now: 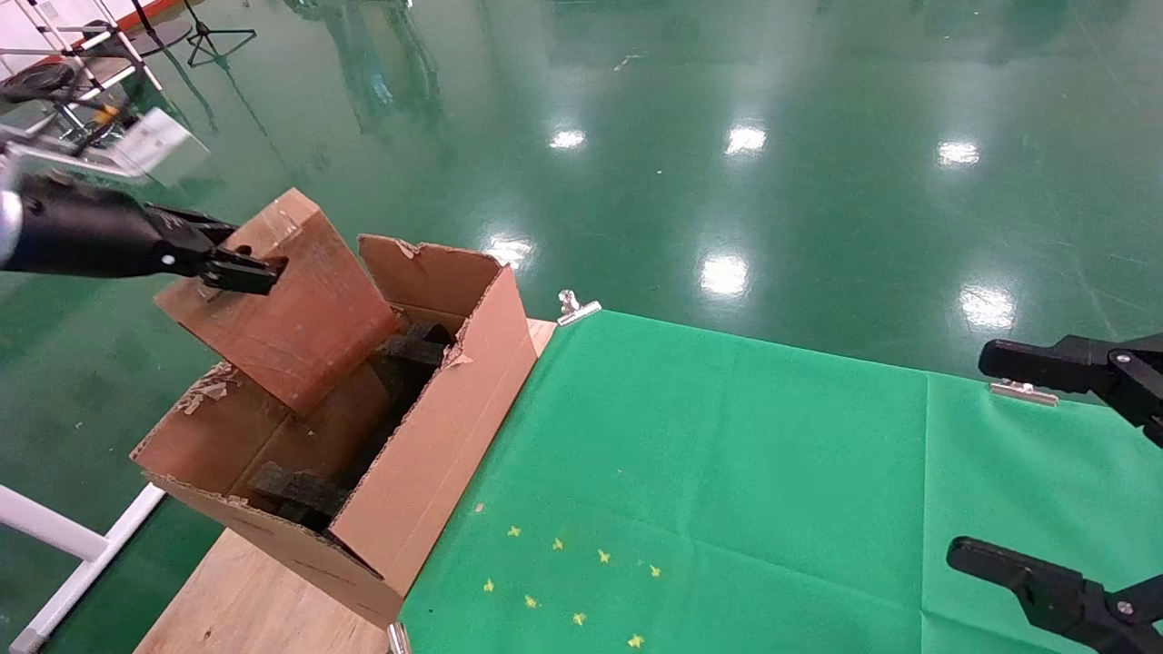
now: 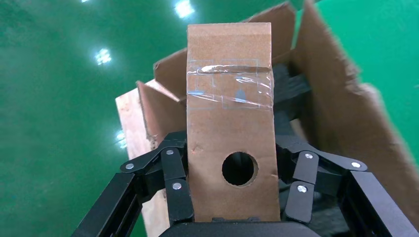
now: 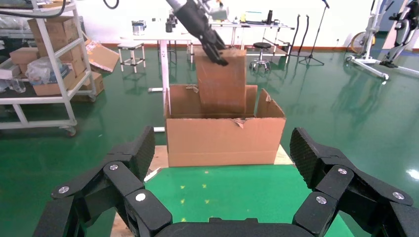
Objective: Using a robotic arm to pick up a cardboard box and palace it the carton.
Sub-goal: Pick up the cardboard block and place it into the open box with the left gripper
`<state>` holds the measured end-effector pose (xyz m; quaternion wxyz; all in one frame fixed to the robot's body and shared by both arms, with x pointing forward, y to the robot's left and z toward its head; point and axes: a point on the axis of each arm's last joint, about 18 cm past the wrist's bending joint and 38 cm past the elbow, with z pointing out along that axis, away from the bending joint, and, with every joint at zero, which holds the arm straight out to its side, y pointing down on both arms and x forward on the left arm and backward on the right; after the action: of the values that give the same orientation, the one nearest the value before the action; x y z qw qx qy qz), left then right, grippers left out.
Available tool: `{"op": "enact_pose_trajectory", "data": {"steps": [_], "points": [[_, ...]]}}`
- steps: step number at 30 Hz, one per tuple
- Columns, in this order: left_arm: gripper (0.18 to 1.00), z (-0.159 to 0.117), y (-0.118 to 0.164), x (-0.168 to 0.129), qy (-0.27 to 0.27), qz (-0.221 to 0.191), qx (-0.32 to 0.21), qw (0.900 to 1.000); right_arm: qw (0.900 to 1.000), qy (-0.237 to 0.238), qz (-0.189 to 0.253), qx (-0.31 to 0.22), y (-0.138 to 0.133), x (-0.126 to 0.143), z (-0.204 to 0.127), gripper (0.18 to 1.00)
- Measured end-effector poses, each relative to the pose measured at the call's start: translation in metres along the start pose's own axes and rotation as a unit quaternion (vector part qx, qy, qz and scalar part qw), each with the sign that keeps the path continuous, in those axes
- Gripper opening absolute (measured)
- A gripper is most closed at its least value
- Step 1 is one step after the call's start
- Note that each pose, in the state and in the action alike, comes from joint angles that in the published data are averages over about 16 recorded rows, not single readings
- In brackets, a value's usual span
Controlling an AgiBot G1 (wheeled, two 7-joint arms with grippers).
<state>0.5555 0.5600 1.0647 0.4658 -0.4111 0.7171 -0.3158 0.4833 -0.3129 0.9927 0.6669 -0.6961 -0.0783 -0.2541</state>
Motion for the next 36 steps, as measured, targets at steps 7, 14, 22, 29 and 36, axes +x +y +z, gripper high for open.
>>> {"op": "enact_pose_trajectory", "data": {"steps": [7, 14, 22, 29, 36], "points": [[0.364, 0.035, 0.025, -0.006, -0.025, -0.030, -0.044, 0.9983, 1.000, 0.000, 0.000, 0.000, 0.000, 0.000, 0.000, 1.001], [0.351, 0.058, 0.044, -0.010, -0.053, -0.084, -0.090, 0.9910, 1.000, 0.000, 0.000, 0.000, 0.000, 0.000, 0.000, 1.001], [0.342, 0.078, 0.056, -0.014, -0.085, -0.137, -0.110, 0.9807, 1.000, 0.000, 0.000, 0.000, 0.000, 0.000, 0.000, 1.001], [0.340, 0.098, 0.065, -0.009, -0.101, -0.153, -0.111, 0.9768, 1.000, 0.000, 0.000, 0.000, 0.000, 0.000, 0.000, 1.001], [0.339, 0.120, 0.082, 0.003, -0.105, -0.144, -0.123, 0.9762, 1.000, 0.000, 0.000, 0.000, 0.000, 0.000, 0.000, 1.001]]}}
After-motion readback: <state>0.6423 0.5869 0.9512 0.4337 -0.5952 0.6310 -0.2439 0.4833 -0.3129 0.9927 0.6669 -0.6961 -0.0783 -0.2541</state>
